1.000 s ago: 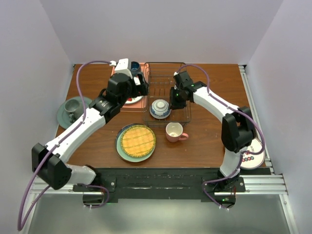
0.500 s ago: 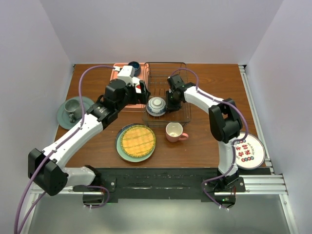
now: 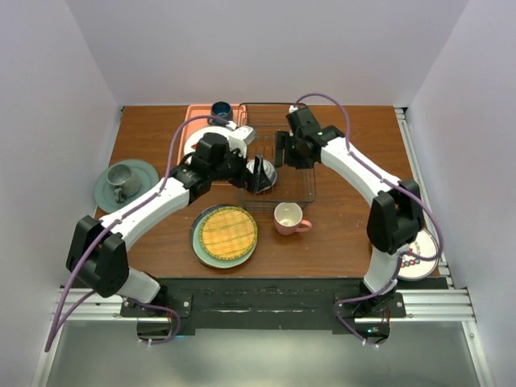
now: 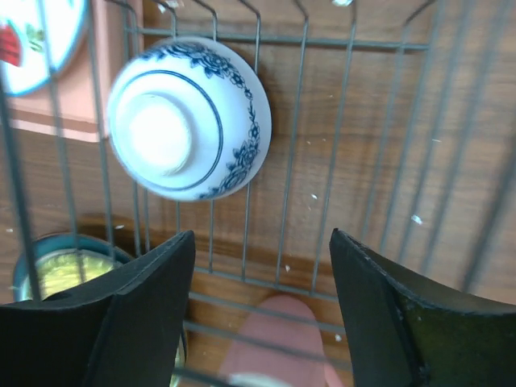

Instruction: Load the mixed dishes into the dish rack

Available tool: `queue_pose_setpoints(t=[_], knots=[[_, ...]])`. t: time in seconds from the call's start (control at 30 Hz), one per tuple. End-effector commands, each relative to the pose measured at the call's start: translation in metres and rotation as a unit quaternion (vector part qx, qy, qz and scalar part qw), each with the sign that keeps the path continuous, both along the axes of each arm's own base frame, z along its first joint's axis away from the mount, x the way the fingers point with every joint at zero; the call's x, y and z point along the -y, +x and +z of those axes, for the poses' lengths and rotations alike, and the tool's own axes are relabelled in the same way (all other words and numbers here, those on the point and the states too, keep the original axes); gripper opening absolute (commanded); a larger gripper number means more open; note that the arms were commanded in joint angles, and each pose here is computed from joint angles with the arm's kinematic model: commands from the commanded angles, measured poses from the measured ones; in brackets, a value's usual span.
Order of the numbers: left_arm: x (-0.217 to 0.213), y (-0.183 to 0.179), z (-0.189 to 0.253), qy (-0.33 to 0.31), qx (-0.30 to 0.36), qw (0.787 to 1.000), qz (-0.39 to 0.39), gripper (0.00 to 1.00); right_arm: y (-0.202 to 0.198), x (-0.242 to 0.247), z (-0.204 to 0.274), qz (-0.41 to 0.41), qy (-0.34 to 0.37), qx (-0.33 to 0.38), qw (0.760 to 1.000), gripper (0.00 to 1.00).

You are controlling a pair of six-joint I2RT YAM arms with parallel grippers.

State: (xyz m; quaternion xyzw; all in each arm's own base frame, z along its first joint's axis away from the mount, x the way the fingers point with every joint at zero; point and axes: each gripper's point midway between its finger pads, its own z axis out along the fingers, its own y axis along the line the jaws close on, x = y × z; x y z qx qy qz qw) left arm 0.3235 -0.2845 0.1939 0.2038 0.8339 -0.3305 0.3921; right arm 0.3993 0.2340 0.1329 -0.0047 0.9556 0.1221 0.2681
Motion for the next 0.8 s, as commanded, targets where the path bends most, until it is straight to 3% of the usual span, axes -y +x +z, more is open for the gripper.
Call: queue_pose_setpoints(t=[0.0,0.17,0.33,0.63,0.77], knots=[[0.030,-0.022,-0.002,-0.017,0.006,0.995,-0.095,0.98,0.002,0.027,0.057,-0.052,-0.008,0.054,0.997,0.72],[0.056,-0.039,-0.034,0.043,-0.036,0.991,-0.118,0.92,0.003,0.075,0.093,-0.116,0.008,0.076,0.990,0.72],[0.062,-0.048,-0.039,0.054,-0.055,0.990,-0.121,0.87,0.000,0.114,0.111,-0.156,0.021,0.098,0.983,0.73],[0.063,-0.069,-0.058,0.087,-0.117,0.984,-0.106,0.78,-0.014,0.128,0.112,-0.168,0.012,0.099,0.981,0.73],[0.056,-0.064,-0.044,0.092,-0.092,0.989,-0.073,0.77,-0.019,0.131,0.108,-0.169,0.011,0.095,0.981,0.73]])
